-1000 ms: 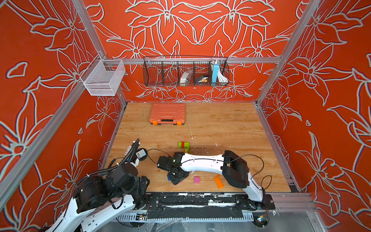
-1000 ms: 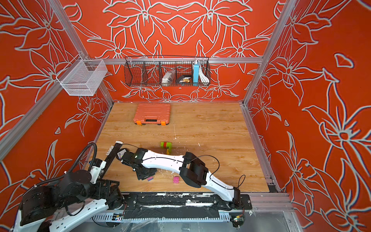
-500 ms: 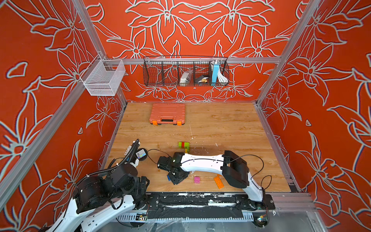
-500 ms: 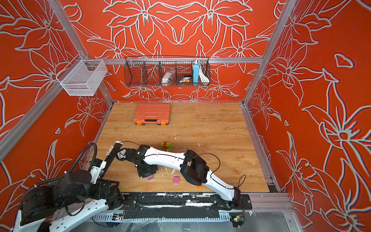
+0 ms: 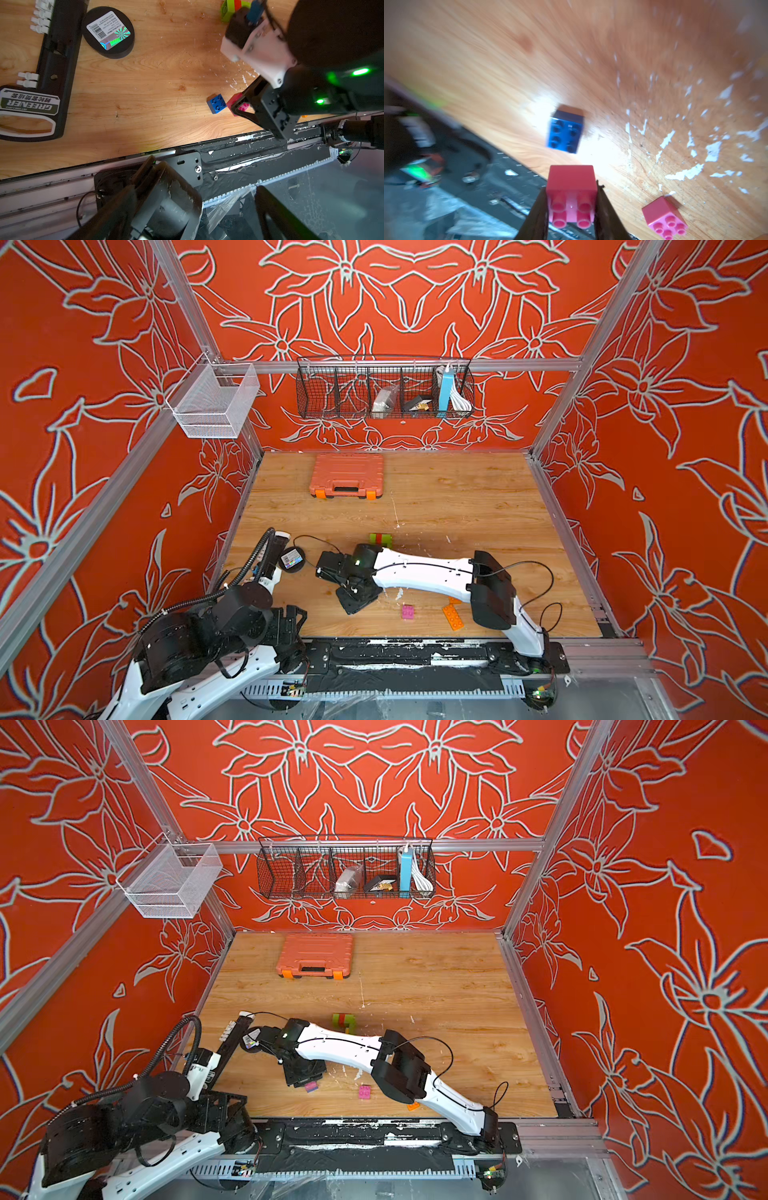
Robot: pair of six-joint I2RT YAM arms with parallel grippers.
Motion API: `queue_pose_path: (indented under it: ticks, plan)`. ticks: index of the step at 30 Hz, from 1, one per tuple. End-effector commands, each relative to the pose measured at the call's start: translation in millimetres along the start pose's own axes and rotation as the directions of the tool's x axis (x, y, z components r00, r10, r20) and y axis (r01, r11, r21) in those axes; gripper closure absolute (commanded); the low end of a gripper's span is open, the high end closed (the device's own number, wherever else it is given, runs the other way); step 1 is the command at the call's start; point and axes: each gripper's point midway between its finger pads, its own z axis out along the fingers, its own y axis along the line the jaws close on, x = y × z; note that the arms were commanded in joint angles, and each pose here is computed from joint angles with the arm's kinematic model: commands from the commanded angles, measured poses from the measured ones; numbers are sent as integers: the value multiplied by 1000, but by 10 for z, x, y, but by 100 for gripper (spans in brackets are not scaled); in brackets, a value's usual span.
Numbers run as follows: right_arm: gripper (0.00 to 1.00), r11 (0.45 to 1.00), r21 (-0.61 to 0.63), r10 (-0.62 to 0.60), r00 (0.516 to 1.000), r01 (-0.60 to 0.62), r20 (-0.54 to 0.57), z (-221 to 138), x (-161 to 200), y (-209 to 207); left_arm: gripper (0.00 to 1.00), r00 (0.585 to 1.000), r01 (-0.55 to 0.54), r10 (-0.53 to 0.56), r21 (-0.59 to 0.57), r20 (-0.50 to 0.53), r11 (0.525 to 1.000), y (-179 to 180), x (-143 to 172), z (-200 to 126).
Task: Assemble the letter r with lego
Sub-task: Assemble the lego brick with the lego brick.
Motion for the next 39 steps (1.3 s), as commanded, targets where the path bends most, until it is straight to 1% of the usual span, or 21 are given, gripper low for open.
queue_pose_path:
  ticks: [1,5,12,16,21,39]
  plan:
    - [100,998,52,-32,999,33,-13,-94,35,29,10,996,-33,27,-86,-80,996,276,245,-48]
    - [100,997,71,11,1000,-11,-1,-31,-23,26,10,998,-27,22,-74,-63,997,288,242,-86]
    - [100,989,126,73,997,-73,8,98,-17,-75,10,997,-37,32,-69,-67,997,283,250,-81]
    - [100,987,142,80,997,-80,4,172,-24,-102,10,997,-49,44,-64,-63,997,264,232,-70]
    - [100,988,126,86,996,-85,-3,280,-47,-54,11,996,-55,51,-57,-76,997,228,237,-27]
    - [100,987,124,109,993,-104,-39,489,-63,-56,11,997,-54,49,-67,-67,996,305,282,-20]
